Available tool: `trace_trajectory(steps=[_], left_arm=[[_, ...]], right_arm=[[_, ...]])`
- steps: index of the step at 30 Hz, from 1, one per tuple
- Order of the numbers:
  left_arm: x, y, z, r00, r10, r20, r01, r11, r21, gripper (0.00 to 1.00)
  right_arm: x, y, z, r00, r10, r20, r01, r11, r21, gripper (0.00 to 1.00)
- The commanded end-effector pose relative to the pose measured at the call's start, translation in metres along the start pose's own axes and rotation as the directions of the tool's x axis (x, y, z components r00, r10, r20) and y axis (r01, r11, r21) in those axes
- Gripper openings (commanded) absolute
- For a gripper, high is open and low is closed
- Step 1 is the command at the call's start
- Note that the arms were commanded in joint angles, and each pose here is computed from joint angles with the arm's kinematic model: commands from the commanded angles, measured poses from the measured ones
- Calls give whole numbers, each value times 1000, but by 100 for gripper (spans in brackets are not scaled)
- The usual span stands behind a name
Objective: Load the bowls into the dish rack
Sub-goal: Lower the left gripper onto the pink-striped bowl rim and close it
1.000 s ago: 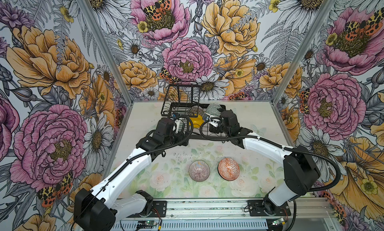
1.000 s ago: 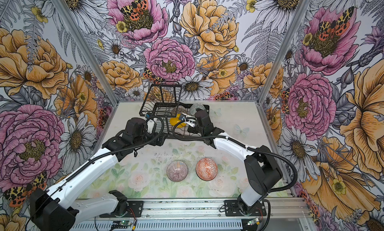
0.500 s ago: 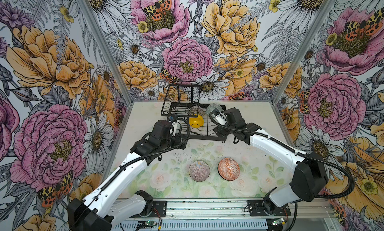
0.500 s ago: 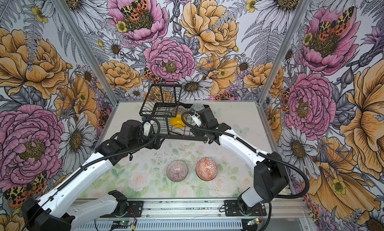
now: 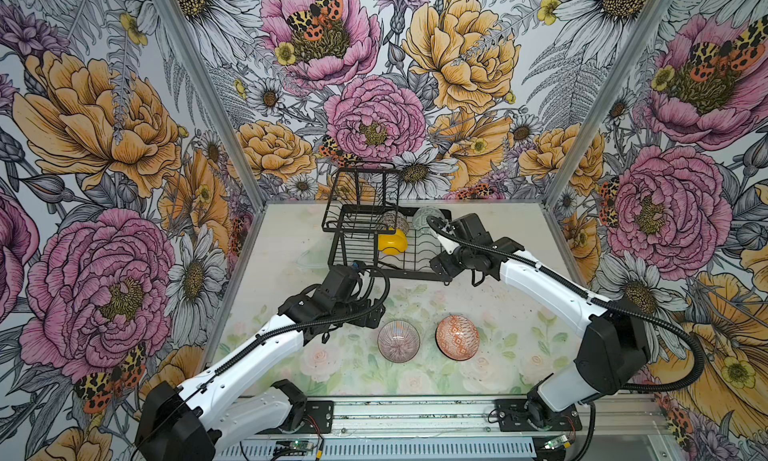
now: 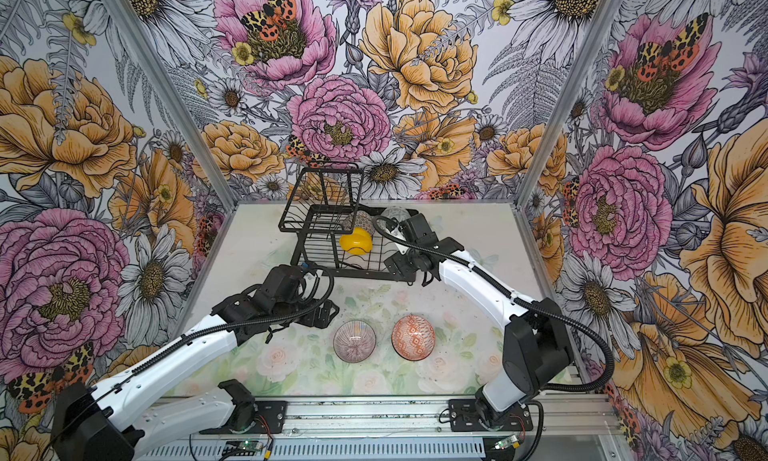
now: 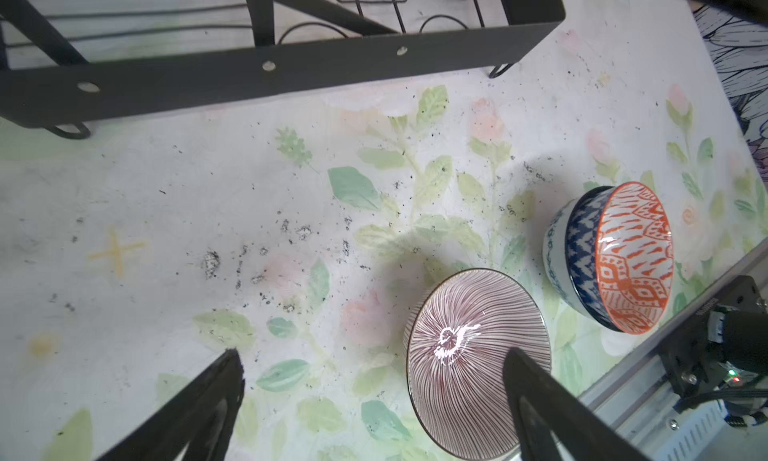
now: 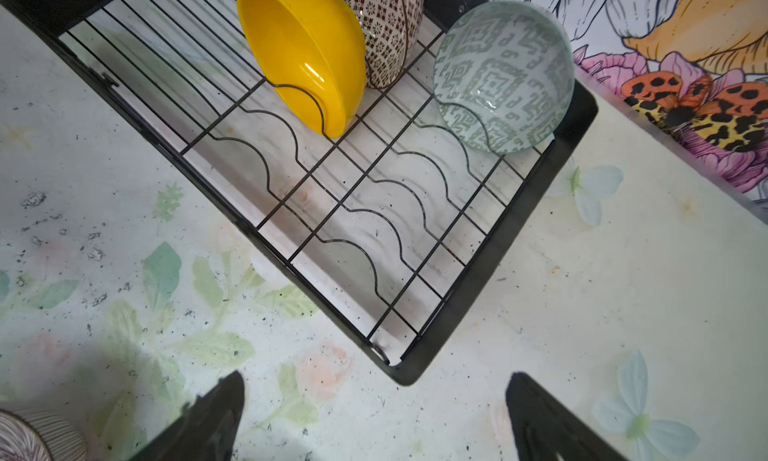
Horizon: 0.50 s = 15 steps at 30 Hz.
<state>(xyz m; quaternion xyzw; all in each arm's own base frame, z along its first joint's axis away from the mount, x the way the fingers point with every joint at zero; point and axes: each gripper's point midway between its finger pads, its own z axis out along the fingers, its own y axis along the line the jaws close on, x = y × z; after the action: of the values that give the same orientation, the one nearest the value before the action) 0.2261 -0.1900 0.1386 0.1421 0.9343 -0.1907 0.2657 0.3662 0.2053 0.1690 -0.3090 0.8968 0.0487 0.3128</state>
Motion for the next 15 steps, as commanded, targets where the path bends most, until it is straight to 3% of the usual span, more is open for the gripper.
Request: trace_trajectory(steps=[1, 9, 15], left_arm=[[5, -20, 14, 999, -43, -16, 44, 996, 82, 94], [30, -35, 48, 993, -7, -115, 17, 996, 88, 76], [42, -40, 61, 987, 9, -161, 6, 996, 92, 55]], right_arm=[[-13, -1, -3, 999, 38, 20, -38, 999, -17, 99], [-19, -3, -3, 998, 49, 31, -48, 998, -31, 99], [-17, -4, -2, 998, 56, 28, -55, 998, -30, 100]])
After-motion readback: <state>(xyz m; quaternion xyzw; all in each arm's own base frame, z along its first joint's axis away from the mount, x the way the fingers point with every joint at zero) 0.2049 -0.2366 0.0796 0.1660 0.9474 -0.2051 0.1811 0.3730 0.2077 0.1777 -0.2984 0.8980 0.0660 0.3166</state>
